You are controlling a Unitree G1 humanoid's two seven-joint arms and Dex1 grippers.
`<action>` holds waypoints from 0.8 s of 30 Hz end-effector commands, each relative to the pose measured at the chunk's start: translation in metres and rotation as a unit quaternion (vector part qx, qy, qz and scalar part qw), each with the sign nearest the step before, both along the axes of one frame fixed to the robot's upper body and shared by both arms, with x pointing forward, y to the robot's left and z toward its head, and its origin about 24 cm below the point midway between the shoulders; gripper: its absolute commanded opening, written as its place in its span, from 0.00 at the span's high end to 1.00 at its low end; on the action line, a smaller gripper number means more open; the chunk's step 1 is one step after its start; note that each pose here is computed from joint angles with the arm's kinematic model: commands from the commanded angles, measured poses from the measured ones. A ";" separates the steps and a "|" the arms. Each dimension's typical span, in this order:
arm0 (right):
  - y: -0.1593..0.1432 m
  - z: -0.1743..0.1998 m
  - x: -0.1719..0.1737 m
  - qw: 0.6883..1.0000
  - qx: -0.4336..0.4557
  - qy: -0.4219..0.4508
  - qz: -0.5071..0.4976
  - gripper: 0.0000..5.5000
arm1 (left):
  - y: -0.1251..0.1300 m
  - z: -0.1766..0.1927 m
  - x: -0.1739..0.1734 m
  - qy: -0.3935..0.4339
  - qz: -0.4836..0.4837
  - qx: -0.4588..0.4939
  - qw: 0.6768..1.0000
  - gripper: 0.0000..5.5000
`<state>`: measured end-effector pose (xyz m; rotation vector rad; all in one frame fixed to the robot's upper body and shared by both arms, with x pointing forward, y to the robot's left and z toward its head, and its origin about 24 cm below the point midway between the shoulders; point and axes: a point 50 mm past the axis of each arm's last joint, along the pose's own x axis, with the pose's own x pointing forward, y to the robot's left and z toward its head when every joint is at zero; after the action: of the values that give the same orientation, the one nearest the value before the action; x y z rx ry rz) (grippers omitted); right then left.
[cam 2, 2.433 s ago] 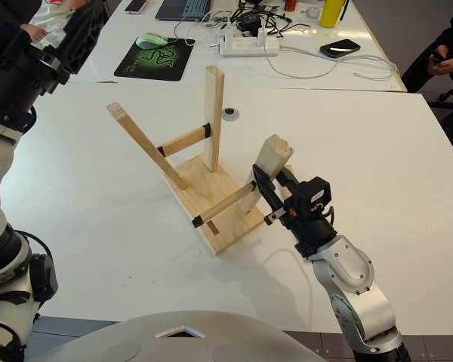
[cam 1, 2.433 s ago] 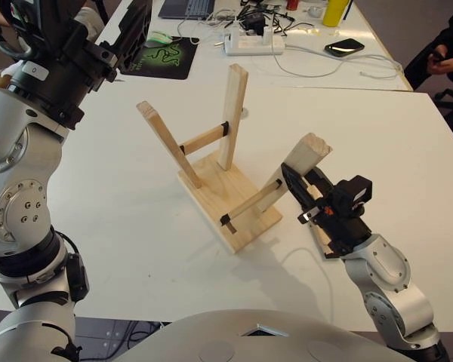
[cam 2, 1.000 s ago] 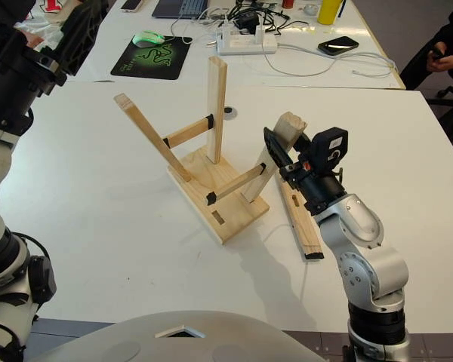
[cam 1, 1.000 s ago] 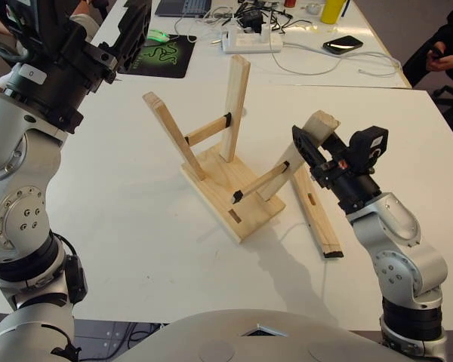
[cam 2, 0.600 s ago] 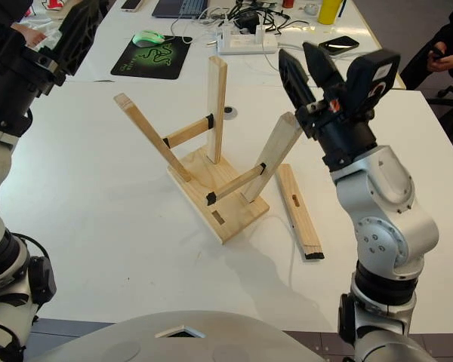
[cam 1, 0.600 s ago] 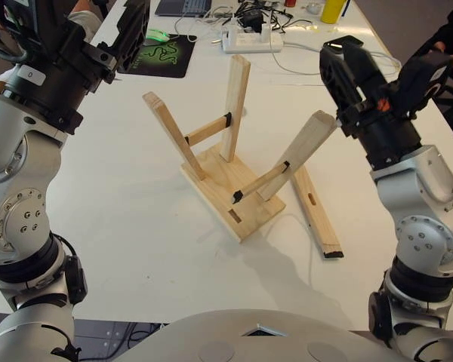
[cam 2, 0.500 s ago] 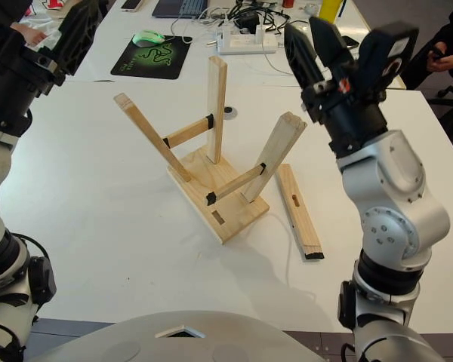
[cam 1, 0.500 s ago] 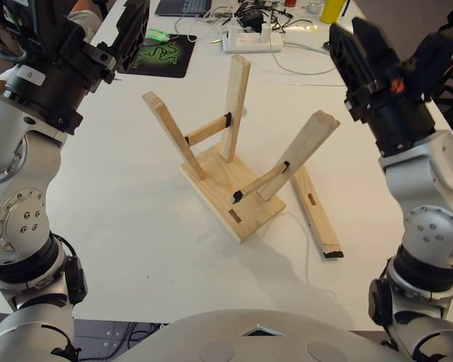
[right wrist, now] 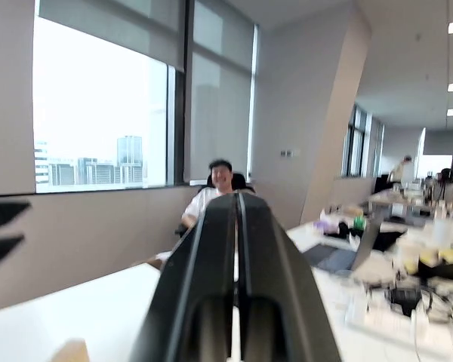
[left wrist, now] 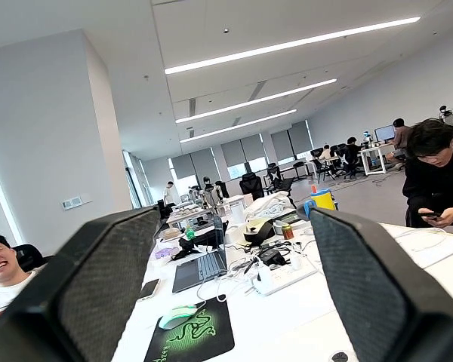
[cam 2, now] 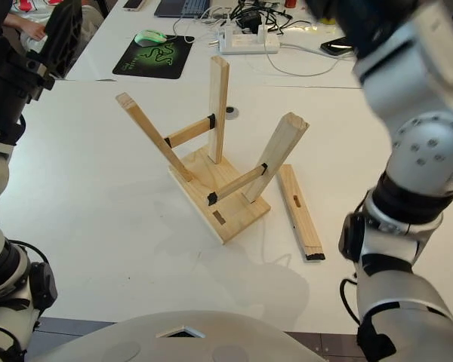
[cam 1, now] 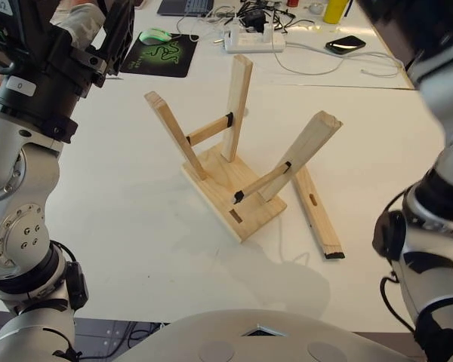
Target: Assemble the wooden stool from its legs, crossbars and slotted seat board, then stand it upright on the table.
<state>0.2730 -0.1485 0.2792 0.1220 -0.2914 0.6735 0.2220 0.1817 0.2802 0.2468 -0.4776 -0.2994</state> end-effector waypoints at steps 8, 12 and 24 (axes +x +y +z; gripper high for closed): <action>0.003 -0.095 -0.011 0.987 -0.068 0.146 -0.006 0.99 | 0.000 -0.001 0.001 0.006 0.002 -0.001 1.000 0.33; 0.003 -0.065 -0.002 0.994 -0.022 0.106 -0.017 0.99 | 0.000 -0.001 0.002 0.006 0.003 -0.001 1.000 0.33; -0.009 0.043 0.011 0.996 0.046 -0.059 -0.047 0.99 | 0.000 -0.001 0.000 0.002 0.005 -0.003 1.000 0.33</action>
<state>0.2856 -0.1545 0.3064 0.1557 -0.3837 0.5861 0.2229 0.1820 0.2792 0.2379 -0.4699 -0.2901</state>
